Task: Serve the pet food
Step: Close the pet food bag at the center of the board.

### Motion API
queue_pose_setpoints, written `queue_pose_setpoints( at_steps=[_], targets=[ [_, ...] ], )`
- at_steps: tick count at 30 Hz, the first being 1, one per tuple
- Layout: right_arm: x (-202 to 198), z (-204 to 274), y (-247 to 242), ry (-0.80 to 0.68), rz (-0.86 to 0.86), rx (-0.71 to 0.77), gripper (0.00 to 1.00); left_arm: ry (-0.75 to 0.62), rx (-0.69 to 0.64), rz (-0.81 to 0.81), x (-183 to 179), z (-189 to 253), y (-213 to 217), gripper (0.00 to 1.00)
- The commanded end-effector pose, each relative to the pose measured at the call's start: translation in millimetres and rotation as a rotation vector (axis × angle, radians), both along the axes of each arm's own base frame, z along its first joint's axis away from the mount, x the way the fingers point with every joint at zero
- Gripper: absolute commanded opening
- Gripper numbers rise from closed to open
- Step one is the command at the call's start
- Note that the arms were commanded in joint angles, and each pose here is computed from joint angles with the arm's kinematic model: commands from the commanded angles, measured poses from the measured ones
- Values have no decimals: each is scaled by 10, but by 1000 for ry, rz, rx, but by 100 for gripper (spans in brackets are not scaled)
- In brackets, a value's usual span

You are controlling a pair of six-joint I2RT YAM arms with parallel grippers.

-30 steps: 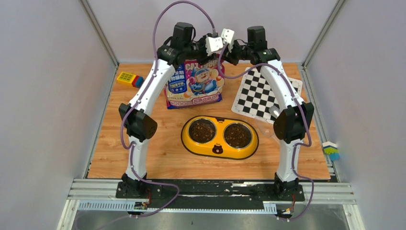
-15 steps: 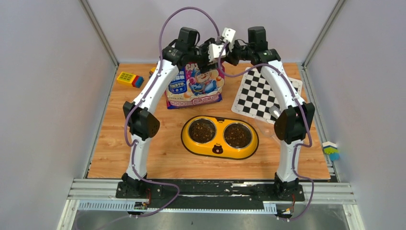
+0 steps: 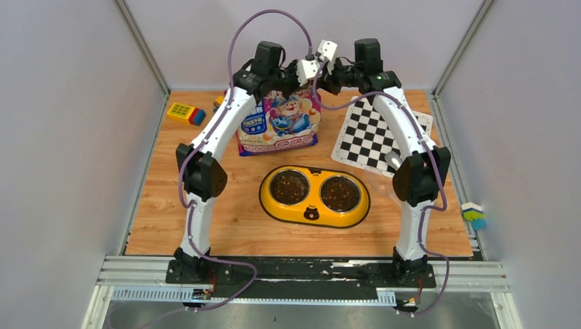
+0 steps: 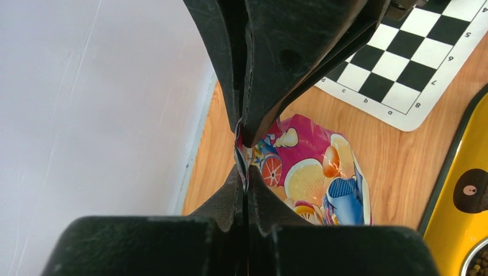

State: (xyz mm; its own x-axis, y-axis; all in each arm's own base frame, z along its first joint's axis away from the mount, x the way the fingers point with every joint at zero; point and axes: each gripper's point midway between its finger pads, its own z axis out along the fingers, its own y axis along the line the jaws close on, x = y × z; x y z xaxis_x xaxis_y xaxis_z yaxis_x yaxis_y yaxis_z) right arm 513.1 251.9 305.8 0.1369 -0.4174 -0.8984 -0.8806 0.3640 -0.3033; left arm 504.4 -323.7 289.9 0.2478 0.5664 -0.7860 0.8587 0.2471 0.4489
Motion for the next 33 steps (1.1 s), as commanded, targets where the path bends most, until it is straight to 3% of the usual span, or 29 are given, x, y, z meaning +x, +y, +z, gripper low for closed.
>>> queue_pose_setpoints(
  at_steps=[1,4,7,11,14,17,18,27,28,30,31,33],
  targets=[
    [-46,632,-110,-122,-53,76,0,-7,-23,156,103,200,341,0],
    [-49,641,-110,-119,-59,85,0,-14,-22,198,91,259,434,0],
    [-61,673,-105,-116,-58,96,0,-23,-18,233,83,329,513,38],
    [-59,702,-111,-121,-61,101,0,-38,9,245,57,356,630,47],
    [-72,721,-112,-122,-59,103,0,-28,38,247,51,295,716,37],
    [-81,710,-107,-116,-57,106,0,-16,53,258,80,229,791,5],
    [-84,703,-106,-114,-56,105,0,-11,58,261,90,199,806,2],
    [-162,711,-65,-135,7,96,0,-4,25,239,34,350,894,0],
    [-208,695,-40,-135,41,89,6,-3,23,227,17,361,889,5],
    [-268,648,14,-162,113,59,40,2,18,204,-36,390,876,14],
    [-278,638,29,-185,136,46,51,5,17,200,-57,397,878,15],
    [-269,611,65,-221,168,25,58,16,8,182,-100,407,854,17]
  ],
)
